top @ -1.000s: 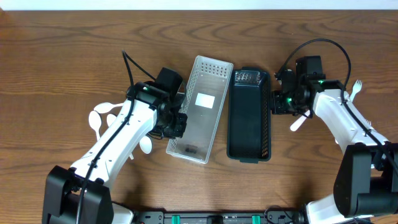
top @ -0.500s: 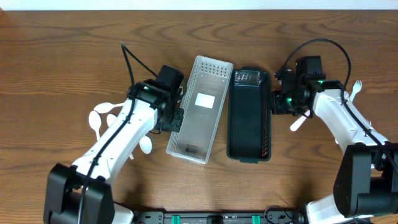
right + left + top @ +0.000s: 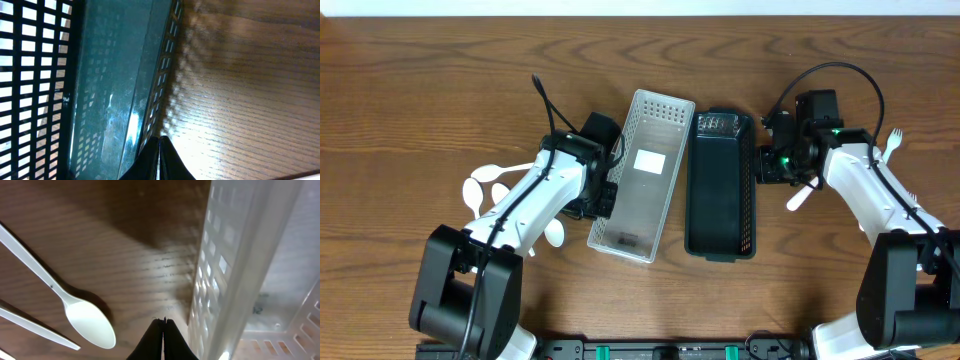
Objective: Pack container
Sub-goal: 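Push the two baskets together with both grippers, aligning them side by side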
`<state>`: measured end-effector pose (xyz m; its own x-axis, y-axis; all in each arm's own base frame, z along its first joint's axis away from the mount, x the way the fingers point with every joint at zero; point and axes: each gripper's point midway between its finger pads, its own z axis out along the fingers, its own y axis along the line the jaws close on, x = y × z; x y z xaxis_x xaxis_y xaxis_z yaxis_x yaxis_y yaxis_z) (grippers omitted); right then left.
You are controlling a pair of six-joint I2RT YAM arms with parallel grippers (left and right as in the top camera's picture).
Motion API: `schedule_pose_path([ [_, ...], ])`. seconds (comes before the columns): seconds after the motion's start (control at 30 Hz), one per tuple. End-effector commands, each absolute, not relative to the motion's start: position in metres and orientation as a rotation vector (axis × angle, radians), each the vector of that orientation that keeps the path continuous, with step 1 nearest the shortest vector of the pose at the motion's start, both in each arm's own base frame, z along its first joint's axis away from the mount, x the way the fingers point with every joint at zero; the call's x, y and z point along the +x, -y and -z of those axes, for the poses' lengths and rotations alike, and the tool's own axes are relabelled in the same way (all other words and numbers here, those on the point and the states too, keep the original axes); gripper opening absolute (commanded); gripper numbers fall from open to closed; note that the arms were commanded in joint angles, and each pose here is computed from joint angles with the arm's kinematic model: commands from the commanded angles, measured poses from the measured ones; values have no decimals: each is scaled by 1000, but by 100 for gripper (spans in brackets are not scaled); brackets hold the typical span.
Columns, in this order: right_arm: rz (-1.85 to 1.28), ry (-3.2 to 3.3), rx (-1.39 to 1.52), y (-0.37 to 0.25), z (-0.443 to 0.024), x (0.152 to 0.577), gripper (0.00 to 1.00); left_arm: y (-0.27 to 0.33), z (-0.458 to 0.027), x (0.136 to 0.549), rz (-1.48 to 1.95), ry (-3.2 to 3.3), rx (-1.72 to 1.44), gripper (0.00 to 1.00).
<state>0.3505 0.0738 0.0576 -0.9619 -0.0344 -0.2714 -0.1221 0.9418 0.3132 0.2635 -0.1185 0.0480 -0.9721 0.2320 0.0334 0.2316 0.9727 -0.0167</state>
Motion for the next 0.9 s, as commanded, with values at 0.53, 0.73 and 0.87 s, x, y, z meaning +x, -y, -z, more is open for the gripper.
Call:
schedule_pose_path([
  [0.53,-644,-2721,-194,-97,-74,367,6,145,-56,225,-298,2912,-309,6],
  [0.73,-643,-2719,-195,-98,-74,367,6,148,-57,222,-322,2900,-305,6],
  [0.87,-643,-2714,-196,-98,-74,368,6,155,-59,220,-390,2880,-298,6],
])
